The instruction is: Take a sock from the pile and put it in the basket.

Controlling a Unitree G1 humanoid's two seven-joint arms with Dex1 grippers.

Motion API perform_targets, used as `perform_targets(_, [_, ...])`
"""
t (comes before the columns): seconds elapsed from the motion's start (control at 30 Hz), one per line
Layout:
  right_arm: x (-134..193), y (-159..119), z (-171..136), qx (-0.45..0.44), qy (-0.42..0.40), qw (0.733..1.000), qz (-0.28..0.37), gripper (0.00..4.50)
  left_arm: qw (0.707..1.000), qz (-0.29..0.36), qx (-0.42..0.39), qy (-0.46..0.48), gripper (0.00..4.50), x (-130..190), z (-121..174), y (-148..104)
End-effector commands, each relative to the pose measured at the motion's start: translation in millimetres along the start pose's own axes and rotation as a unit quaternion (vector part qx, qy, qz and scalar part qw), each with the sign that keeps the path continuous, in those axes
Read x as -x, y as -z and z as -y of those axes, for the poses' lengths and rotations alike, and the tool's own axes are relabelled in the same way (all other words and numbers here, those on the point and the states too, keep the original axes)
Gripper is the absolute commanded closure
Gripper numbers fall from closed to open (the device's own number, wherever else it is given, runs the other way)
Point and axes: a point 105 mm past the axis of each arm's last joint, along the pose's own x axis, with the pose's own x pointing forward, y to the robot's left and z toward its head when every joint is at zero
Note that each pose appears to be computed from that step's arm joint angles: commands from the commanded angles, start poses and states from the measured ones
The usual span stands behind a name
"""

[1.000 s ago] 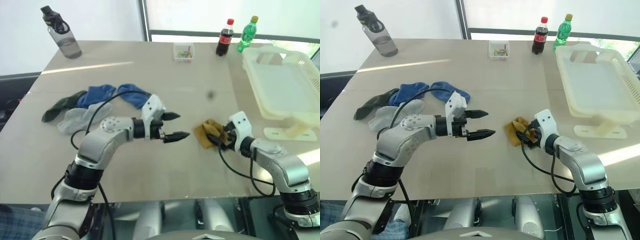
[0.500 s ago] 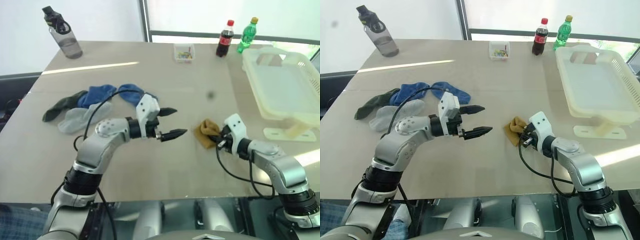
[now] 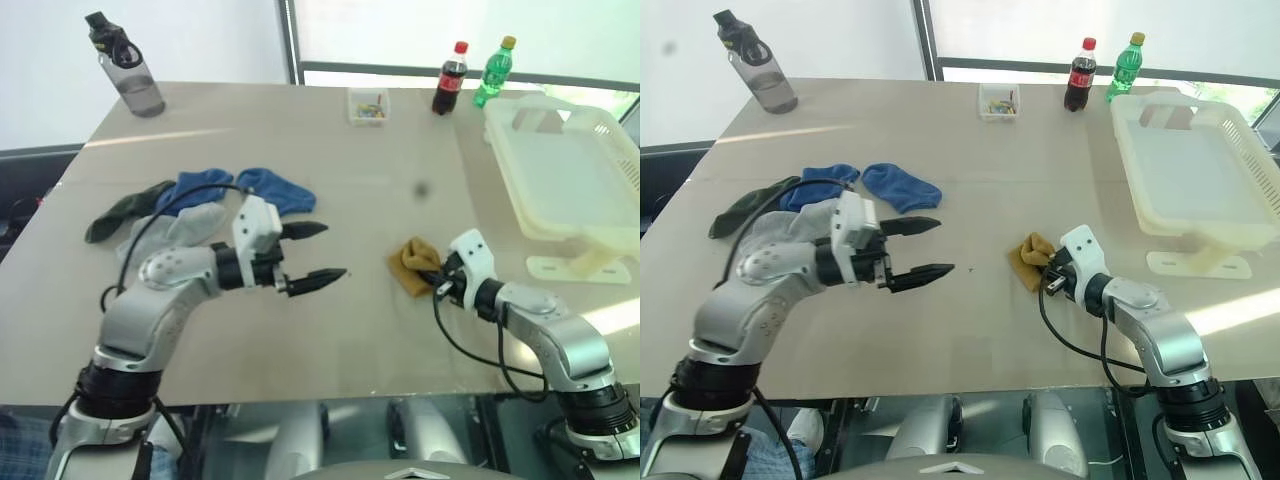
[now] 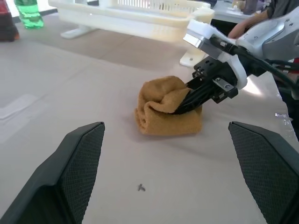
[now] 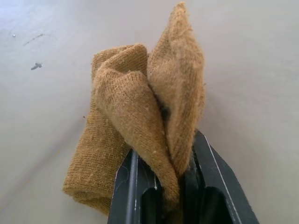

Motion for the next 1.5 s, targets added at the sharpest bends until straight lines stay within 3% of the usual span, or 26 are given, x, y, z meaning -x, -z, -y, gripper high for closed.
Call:
perform_targets(0.03, [9.3, 8.8, 14.0, -0.005, 0.021, 0.999, -0.024, 4.48, 1.0, 0.017, -0.005, -0.002, 0.0, 12.8, 3.7, -20.4])
perform_targets(0.13, [18.2, -3.6, 21.4, -0.001, 0.019, 1.0, -0.01, 4.48, 1.0, 0.011, 0.003, -0.01, 0.0, 16.0, 4.8, -26.6])
perform_targets(0.33, [33.7, -13.3, 30.2, 0.007, 0.016, 1.0, -0.01, 4.48, 0.997, 0.071, -0.02, -0.02, 0.0, 23.0, 0.2, -53.7])
perform_targets(0.53, [44.6, -16.3, 29.7, 0.013, 0.012, 1.0, -0.014, 4.48, 0.997, 0.067, -0.018, -0.017, 0.0, 22.2, 3.7, -48.2])
perform_targets(0.9, [82.6, -93.1, 32.6, 0.034, -0.007, 0.997, 0.071, 4.48, 0.997, 0.074, -0.024, -0.015, 0.0, 20.3, 2.3, -47.5])
perform_targets(1.03, [116.0, -147.2, 71.3, 0.046, 0.073, 0.988, 0.13, 4.48, 0.997, 0.075, -0.024, -0.01, 0.0, 17.2, 5.1, -44.0])
perform_targets(1.13, [129.7, -161.3, 107.3, 0.018, 0.141, 0.978, 0.155, 4.48, 0.997, 0.074, -0.024, -0.006, 0.0, 15.6, 6.0, -42.1])
perform_targets(1.37, [138.8, -143.6, 196.2, -0.07, 0.294, 0.94, 0.156, 4.48, 0.996, 0.078, -0.029, -0.004, 0.0, 12.7, 5.2, -41.6])
perform_targets(1.5, [138.5, -123.8, 226.0, -0.079, 0.356, 0.923, 0.125, 4.48, 0.996, 0.079, -0.032, -0.004, 0.0, 12.0, 4.5, -41.2])
